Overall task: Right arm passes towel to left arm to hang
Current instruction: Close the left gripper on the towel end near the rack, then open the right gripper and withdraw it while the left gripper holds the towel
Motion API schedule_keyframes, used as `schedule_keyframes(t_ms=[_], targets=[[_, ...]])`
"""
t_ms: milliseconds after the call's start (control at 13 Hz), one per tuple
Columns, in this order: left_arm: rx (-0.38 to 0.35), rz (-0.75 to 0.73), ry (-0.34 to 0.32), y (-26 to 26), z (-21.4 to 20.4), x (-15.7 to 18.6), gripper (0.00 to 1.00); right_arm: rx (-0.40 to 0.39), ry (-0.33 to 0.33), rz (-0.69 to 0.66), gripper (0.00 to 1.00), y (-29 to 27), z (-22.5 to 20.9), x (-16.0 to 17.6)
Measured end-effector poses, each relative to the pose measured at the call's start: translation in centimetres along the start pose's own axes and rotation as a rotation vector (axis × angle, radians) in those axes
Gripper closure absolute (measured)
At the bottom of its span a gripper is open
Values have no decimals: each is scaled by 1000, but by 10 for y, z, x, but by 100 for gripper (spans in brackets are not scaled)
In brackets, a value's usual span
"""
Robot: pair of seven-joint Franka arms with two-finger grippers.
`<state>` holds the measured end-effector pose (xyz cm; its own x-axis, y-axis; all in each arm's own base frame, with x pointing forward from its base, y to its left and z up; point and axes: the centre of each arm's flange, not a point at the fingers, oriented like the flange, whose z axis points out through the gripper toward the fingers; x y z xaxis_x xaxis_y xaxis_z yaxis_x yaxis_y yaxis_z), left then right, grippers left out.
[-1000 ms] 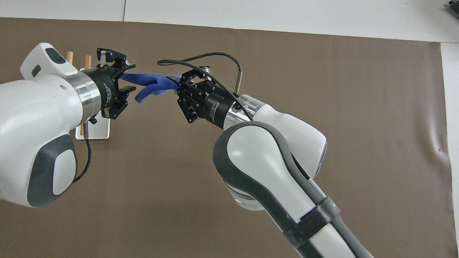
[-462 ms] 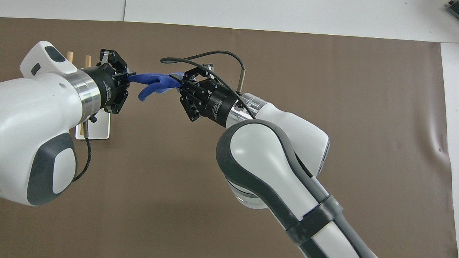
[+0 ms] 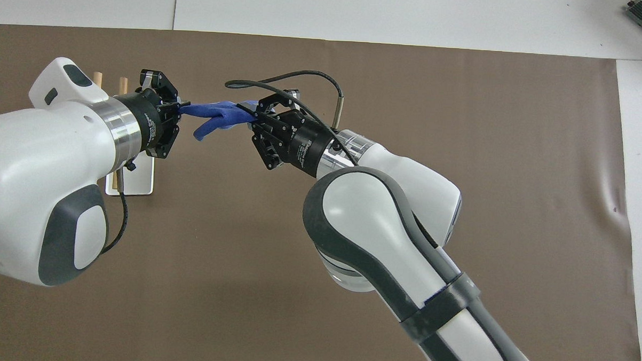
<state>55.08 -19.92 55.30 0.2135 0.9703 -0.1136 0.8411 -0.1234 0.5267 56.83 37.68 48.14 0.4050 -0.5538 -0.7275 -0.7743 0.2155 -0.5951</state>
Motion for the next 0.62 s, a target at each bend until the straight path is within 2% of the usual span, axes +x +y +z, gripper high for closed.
schedule_keyframes(t_ms=[154,308,462,615], targets=[[1,31,1,0,0,2,97,-6,13,-53,67,-4,-2,2],[0,70,5,1,0,6,97,-24,44,-171,41,-10,-4,5],[0,119,8,2,0,10,97,-48,130,-358,17,-12,-8,17],[-1,171,14,3,0,16,97,-95,222,-560,0,-6,-13,43]])
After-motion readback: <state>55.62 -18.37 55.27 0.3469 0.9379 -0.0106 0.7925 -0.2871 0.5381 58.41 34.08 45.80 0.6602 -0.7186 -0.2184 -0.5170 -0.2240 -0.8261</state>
